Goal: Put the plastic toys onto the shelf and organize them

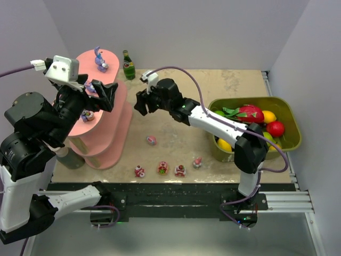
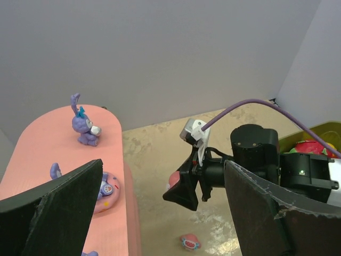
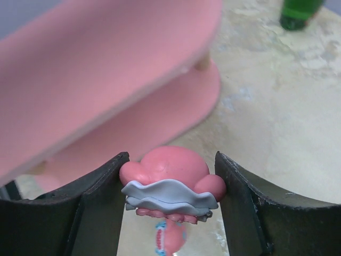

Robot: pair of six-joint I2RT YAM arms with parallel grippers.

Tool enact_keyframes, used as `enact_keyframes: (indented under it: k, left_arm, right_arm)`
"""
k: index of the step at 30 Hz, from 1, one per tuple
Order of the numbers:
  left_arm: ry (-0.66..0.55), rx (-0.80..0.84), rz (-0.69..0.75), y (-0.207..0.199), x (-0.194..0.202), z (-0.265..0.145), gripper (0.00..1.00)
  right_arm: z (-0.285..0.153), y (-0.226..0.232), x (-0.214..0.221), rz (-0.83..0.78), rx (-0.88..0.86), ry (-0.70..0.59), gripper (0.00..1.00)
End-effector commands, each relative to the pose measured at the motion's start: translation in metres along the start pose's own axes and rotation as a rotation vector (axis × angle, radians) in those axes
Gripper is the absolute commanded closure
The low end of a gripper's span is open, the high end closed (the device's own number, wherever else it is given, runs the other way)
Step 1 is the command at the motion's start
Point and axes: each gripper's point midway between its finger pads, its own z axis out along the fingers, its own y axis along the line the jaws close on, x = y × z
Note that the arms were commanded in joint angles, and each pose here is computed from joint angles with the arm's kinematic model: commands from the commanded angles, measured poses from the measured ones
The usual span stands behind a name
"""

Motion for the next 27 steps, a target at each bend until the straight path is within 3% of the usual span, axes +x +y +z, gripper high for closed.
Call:
enact_keyframes:
  k: [1,11,27]
  left_arm:
    - [-0.045,-0.010,-0.007,0.005,-0.016,-0.007,0.01]
    - [-0.052,-0.011,-0.022,0.006,-0.021,-0.009,0.00]
    - [-0.039,-0.019,-0.006,0.007,-0.018,-0.008,0.00]
  right_arm:
    - [-0.028,0.069,-0.032,-0.072,-0.170,0.013,0.87]
    - [-0.044,0.166,-0.046,-0.113,-0.317,0.006,0.87]
    - [-0.006,0.200,-0.005,-0.115,-0.275,-0.018,0.88]
